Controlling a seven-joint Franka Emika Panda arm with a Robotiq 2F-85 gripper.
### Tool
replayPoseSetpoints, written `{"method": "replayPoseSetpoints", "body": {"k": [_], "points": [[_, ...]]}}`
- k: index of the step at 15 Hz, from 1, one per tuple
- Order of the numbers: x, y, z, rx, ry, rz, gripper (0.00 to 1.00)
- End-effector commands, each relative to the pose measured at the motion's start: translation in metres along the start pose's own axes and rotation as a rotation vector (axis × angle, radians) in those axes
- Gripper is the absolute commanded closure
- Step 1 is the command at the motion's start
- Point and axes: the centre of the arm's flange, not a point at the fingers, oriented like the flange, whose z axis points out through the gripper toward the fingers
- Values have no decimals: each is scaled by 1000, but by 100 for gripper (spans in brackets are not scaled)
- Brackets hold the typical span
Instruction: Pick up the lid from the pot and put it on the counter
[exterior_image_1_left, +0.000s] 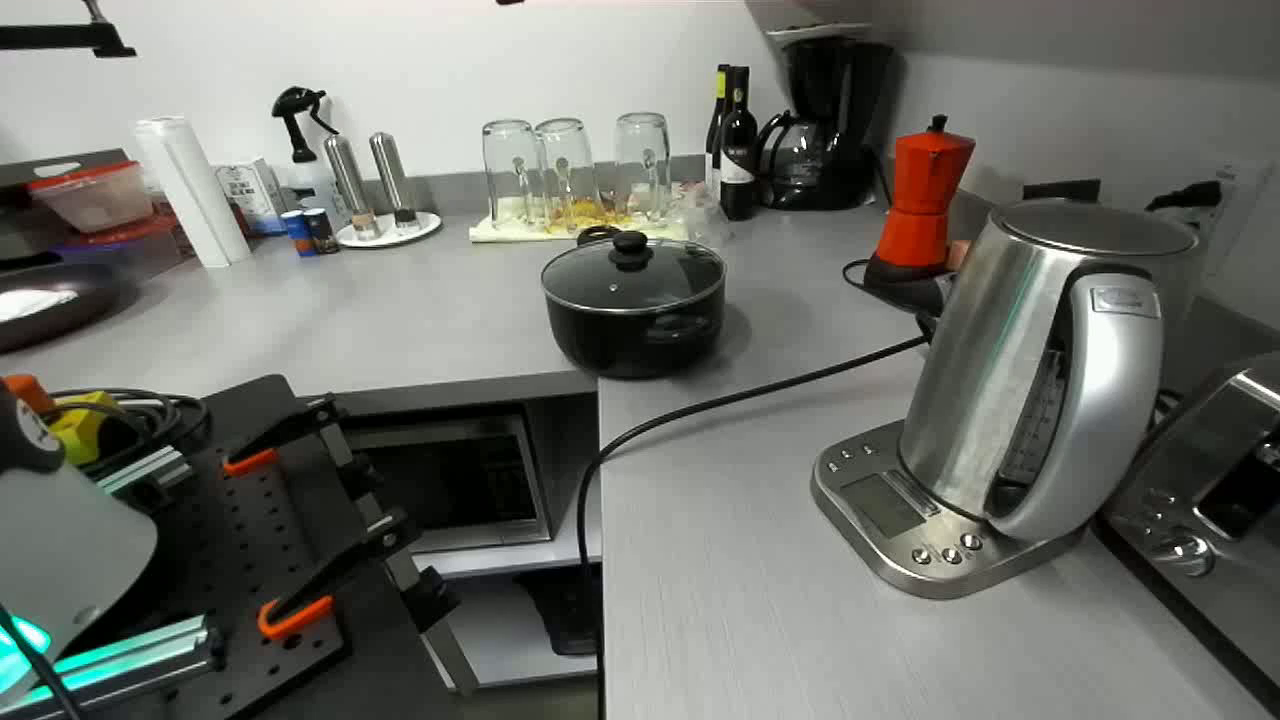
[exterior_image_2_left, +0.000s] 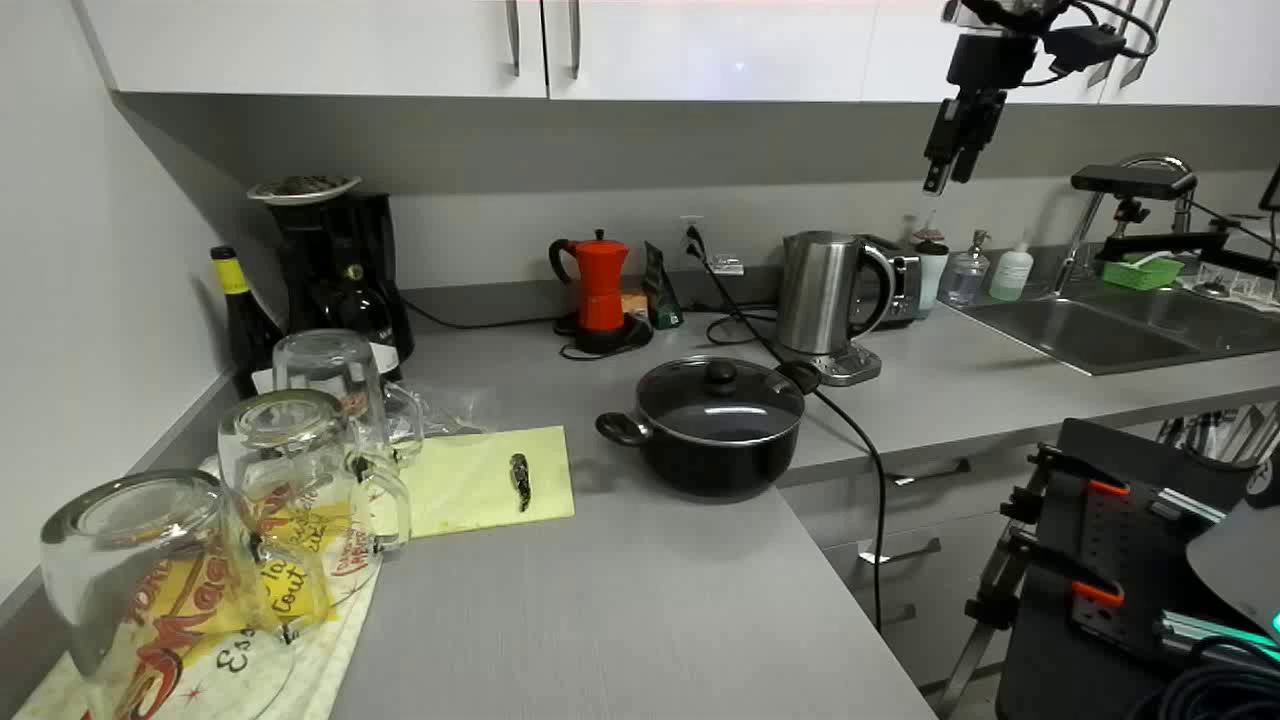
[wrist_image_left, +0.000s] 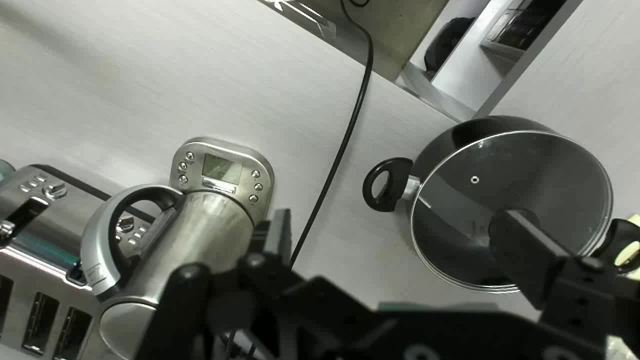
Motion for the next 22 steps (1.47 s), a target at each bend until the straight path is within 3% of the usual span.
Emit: {"method": "replayPoseSetpoints", "body": {"k": [1, 12, 22], "points": [[0, 0, 0, 0, 0, 0, 0], [3, -1, 1, -2, 0, -6, 0], [76, -52, 37, 19, -92, -233, 0]]}}
